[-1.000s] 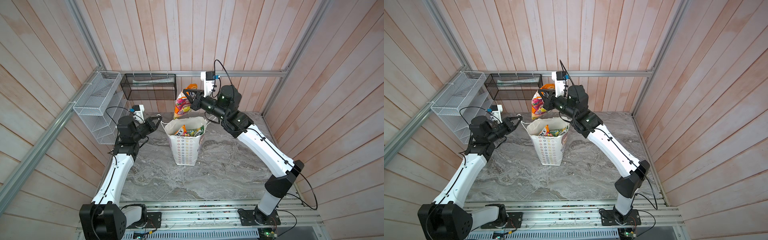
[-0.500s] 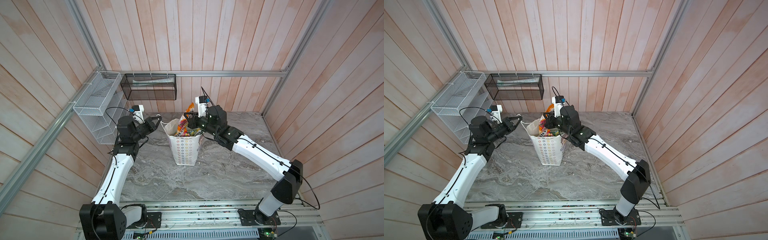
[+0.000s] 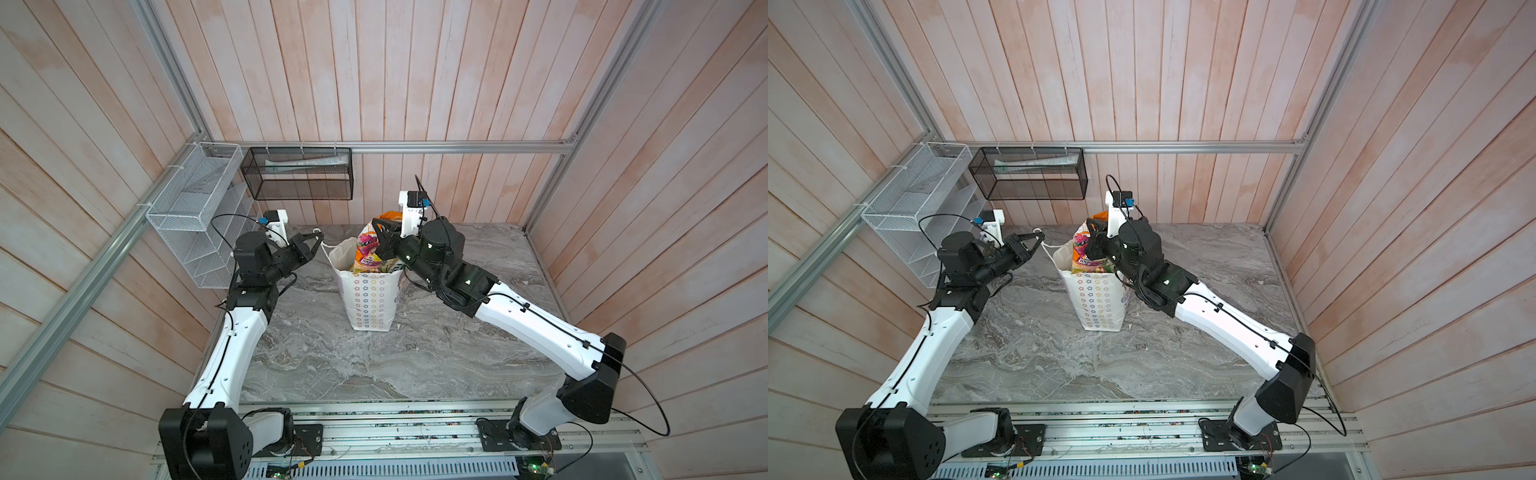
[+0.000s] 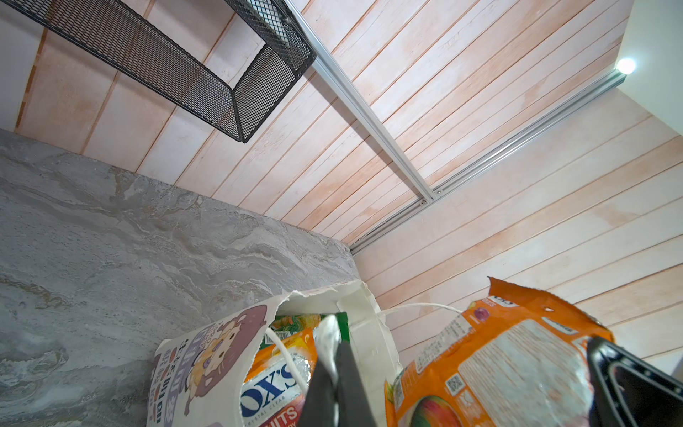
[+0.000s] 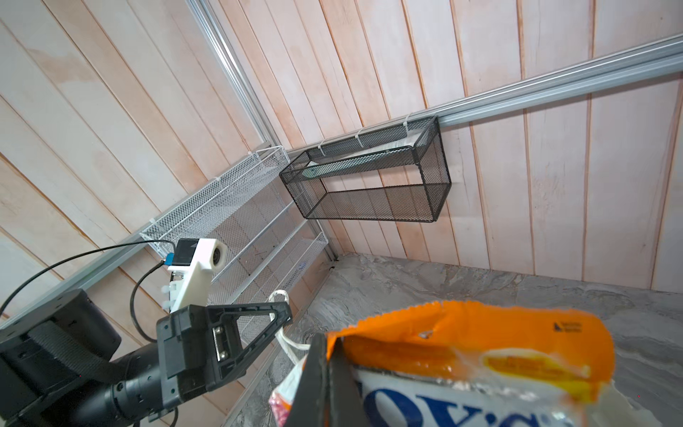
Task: Place the snacks into the paper bag
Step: Place the snack in the paper bag.
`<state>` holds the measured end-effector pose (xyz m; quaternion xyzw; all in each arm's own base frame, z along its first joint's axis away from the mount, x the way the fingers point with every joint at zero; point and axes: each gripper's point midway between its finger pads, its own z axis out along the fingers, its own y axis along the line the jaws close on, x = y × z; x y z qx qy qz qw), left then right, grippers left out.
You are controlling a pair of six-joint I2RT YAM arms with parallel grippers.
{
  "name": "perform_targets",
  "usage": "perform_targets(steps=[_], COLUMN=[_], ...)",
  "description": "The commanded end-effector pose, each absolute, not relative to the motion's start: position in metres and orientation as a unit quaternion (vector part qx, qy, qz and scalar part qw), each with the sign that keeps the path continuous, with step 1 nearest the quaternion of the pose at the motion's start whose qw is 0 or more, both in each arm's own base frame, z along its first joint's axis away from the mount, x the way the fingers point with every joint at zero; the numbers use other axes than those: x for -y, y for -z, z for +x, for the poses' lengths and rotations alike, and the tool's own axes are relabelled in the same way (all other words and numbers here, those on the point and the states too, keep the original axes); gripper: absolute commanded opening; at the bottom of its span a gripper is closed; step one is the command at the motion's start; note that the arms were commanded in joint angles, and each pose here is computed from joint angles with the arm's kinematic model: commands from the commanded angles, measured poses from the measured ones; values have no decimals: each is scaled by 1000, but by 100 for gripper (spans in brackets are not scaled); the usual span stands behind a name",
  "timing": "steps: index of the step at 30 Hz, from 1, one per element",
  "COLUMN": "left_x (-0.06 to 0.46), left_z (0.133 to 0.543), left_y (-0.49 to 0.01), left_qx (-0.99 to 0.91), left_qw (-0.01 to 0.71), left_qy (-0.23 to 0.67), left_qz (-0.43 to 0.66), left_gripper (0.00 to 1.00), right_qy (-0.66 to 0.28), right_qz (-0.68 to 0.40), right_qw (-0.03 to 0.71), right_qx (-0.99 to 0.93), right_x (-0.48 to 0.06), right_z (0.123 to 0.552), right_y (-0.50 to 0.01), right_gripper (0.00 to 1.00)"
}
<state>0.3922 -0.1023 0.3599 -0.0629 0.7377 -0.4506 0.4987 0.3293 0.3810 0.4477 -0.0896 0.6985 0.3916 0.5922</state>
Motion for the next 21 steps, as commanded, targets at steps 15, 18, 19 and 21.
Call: perform_targets(steps=[15, 18, 19, 21], left_x=[100, 100, 100, 100], left_z=[388, 389, 389, 389], left_y=[-387, -386, -385, -386], left_qx=[-708, -708, -709, -708], left_qw=[539, 538, 537, 537], left_qy=[456, 455, 455, 456], left_qz=[-39, -40, -40, -40], left_gripper=[0, 0, 0, 0], right_qy=[-379, -367, -365, -363], right_qz=[-52, -39, -36, -26], right_qw=[597, 600, 597, 594], right_qx=[-705, -710, -713, -718], right_x=[-381, -379, -379, -378], right_z=[338, 338, 339, 340], right_y=[-430, -423, -421, -415], right_gripper=[0, 0, 0, 0])
